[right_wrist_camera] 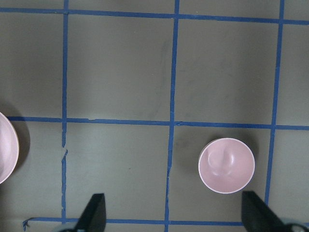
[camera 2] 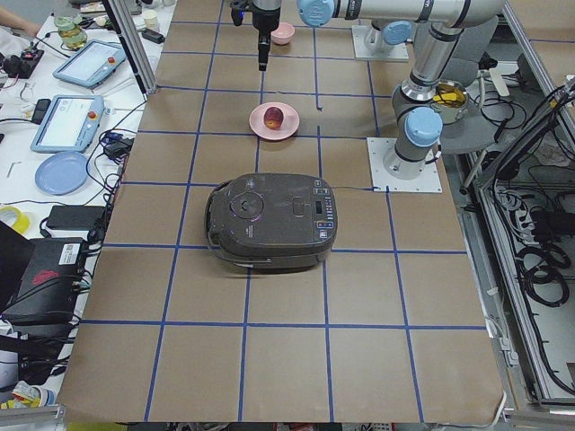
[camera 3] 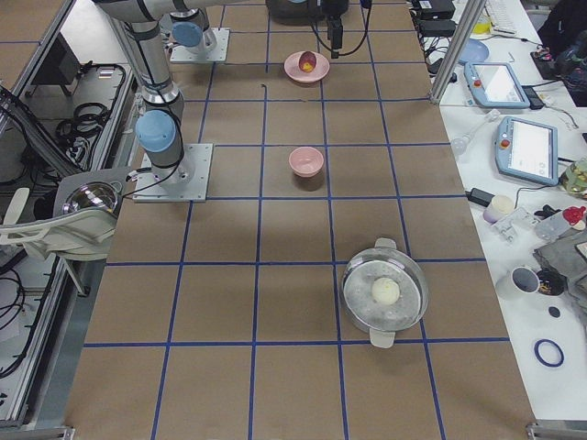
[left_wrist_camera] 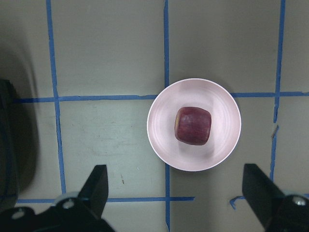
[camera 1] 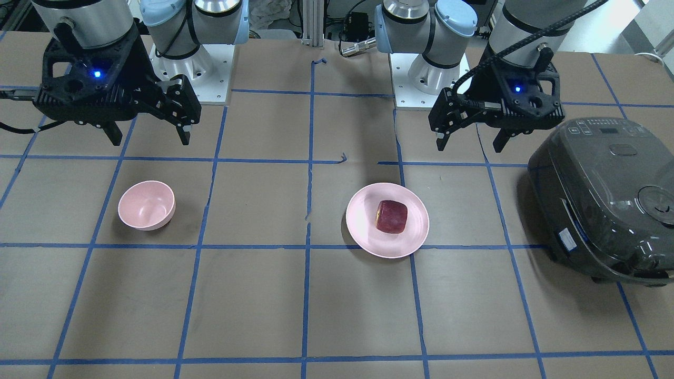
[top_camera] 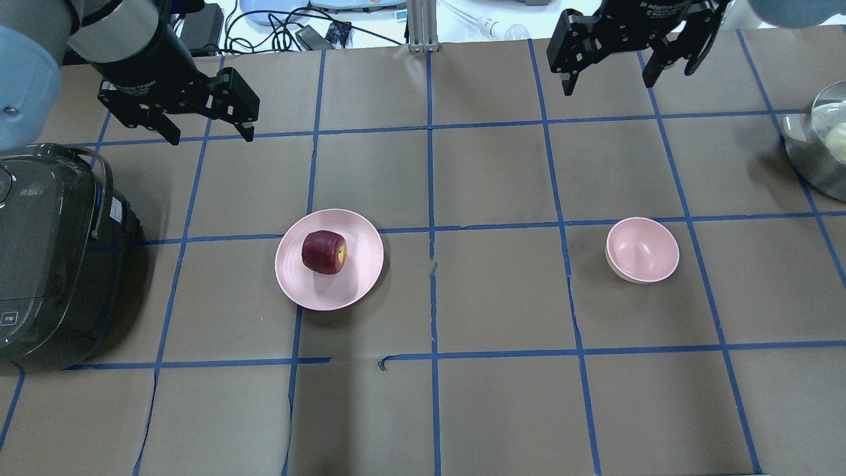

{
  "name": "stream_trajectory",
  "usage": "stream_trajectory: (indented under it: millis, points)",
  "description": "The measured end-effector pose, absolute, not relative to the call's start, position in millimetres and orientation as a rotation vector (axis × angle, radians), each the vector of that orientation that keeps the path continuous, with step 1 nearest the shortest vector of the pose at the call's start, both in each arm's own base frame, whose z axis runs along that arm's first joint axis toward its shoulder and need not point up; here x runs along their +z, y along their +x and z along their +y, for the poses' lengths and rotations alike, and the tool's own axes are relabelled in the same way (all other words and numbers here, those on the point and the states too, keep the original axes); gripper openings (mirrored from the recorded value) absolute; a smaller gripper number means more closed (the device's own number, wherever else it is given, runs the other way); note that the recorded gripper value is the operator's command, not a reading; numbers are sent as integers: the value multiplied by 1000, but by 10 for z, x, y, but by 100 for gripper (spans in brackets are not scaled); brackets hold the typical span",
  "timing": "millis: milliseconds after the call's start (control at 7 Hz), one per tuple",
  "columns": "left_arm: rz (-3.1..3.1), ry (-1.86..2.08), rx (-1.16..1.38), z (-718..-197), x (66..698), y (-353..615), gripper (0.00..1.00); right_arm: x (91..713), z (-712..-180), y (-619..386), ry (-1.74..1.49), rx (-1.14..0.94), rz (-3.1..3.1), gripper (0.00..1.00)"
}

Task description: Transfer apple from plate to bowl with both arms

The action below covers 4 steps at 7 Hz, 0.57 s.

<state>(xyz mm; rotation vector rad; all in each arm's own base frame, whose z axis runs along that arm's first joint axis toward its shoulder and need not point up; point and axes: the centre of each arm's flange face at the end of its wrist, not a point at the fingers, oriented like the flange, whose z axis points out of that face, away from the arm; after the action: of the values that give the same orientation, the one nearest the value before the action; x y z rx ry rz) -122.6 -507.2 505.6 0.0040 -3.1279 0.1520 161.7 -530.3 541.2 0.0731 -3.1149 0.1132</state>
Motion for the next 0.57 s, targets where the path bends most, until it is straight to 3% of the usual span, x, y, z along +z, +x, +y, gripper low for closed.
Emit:
stream_trajectory:
  millis: [571]
  points:
    - [-3134,6,153,-5110,5045,-1216,100,5376,-5332,1545,73,94,-3113,100]
